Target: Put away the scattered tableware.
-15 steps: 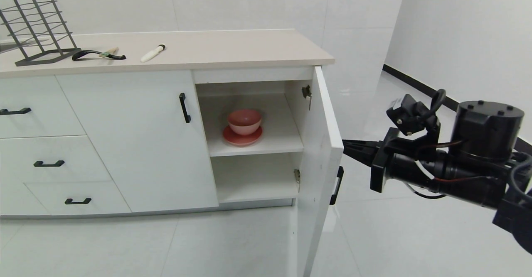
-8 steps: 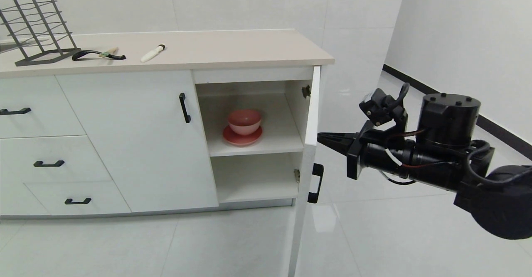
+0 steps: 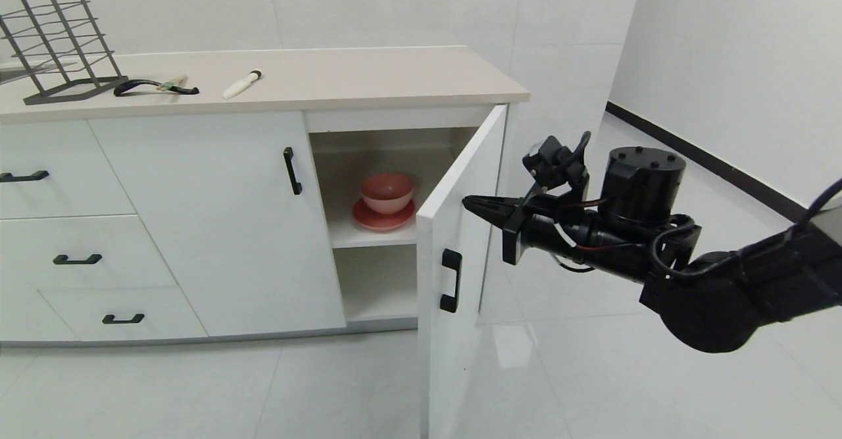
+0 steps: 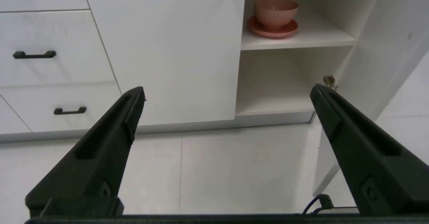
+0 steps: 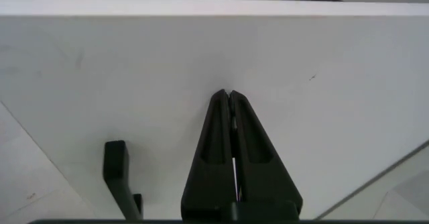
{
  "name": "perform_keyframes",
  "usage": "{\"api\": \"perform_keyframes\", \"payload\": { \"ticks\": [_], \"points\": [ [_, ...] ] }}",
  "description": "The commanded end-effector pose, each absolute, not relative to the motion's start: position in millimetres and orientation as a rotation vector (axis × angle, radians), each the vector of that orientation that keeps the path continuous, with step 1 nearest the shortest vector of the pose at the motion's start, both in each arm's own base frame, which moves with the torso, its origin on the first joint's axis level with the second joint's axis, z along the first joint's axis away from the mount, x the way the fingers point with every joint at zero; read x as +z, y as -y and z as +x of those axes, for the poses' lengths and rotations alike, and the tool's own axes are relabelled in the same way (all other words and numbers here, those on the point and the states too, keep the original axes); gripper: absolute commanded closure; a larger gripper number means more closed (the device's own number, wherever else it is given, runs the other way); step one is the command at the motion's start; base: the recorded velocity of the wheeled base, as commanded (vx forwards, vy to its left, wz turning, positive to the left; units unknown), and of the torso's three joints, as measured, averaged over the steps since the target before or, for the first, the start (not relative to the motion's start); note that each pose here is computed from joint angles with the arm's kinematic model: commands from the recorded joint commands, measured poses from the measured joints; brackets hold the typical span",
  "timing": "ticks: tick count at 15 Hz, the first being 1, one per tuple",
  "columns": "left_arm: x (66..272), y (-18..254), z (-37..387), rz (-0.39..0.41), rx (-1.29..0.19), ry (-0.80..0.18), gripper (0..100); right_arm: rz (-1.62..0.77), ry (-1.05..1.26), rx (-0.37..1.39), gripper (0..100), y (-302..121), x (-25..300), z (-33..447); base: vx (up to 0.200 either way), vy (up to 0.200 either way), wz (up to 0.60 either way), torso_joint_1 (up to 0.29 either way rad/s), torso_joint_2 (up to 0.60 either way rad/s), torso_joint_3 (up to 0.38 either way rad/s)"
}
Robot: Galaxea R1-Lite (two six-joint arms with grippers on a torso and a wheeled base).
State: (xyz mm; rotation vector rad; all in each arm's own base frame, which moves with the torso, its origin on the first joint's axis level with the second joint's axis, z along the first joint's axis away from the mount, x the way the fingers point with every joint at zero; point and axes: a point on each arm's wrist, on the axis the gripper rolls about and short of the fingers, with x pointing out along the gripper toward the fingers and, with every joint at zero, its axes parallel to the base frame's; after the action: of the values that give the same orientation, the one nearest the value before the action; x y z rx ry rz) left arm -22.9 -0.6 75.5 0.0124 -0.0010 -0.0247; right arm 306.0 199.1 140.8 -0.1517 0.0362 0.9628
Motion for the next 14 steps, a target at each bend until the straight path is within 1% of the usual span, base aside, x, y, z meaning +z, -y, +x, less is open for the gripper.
{"api": "perform_keyframes", "payload": {
  "ticks": [1, 14],
  "points": [
    [75, 1, -23, 0.012, -0.025, 0.000, 0, -0.155, -0.069, 0.971, 100, -210, 122, 319, 0.000, 0.000, 0.00, 0.000, 0.00, 0.000],
    [75, 1, -23, 0.014, -0.025, 0.000, 0, -0.151, -0.014, 0.968, 100, -239, 102, 365, 0.000, 0.000, 0.00, 0.000, 0.00, 0.000]
  ]
}}
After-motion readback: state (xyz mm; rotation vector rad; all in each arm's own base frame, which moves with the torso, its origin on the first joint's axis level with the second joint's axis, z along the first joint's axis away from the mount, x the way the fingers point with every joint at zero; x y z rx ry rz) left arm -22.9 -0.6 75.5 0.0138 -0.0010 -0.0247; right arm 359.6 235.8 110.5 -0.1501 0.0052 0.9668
